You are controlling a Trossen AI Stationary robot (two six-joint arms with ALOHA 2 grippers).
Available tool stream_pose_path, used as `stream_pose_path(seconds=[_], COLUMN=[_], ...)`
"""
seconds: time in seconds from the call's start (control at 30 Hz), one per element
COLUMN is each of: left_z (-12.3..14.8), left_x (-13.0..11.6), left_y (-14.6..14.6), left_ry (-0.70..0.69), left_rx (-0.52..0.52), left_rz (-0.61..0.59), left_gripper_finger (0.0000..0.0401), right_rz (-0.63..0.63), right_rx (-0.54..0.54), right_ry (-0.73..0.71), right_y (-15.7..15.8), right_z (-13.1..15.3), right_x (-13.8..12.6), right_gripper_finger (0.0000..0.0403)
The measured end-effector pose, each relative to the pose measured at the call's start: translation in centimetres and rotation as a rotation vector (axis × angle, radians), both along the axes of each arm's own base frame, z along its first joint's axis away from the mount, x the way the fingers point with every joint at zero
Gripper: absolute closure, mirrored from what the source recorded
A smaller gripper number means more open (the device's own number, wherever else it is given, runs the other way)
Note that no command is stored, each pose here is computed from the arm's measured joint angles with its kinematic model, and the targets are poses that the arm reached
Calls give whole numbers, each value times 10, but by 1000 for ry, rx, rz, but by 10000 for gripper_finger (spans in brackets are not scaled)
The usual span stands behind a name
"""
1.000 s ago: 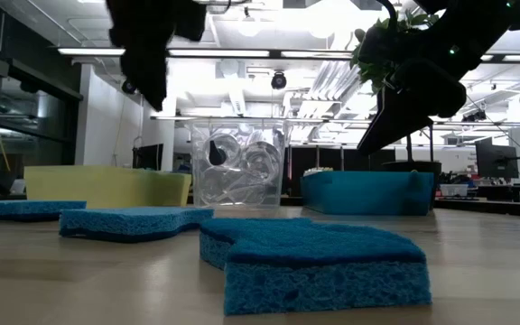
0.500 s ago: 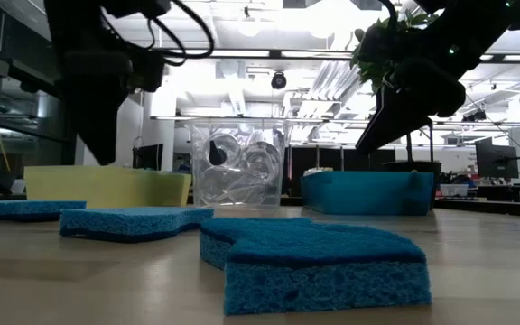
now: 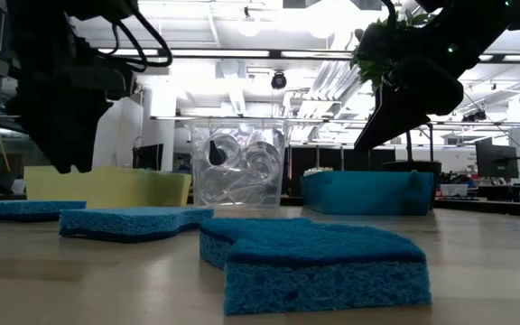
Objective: Pick & Place Kitchen Sink Supplies
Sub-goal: Put the blue sponge into the yellow bin
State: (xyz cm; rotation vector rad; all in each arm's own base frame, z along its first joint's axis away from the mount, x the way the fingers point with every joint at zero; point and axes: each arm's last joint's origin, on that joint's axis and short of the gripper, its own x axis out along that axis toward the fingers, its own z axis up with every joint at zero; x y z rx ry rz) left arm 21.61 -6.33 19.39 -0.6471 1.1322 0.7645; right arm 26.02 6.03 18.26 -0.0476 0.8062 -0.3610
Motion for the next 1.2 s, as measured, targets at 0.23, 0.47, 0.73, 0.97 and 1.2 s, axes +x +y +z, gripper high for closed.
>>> stream_pose_path(seconds=[0.23,0.47,0.73,0.97,1.2], left_z=[0,-13,-34,-43,-45], left_x=[-1,4,11,14,15], left_y=[-9,-15,-19,-20,-20], left_ry=[-25,32,121,158,163], left_rx=[-15,-52,-65,-50,-48], left_rz=[2,-14,-17,-13,1], left_gripper_finger=[144,144,144,162,244], right_rz=[0,0,1,3,2], right_rx=[4,6,9,12,12], right_ry=[-15,-18,-27,-30,-31], right_y=[0,0,1,1,1], right_z=[1,1,2,2,2], right_x=[1,1,2,2,2], right_gripper_finger=[176,176,176,176,176])
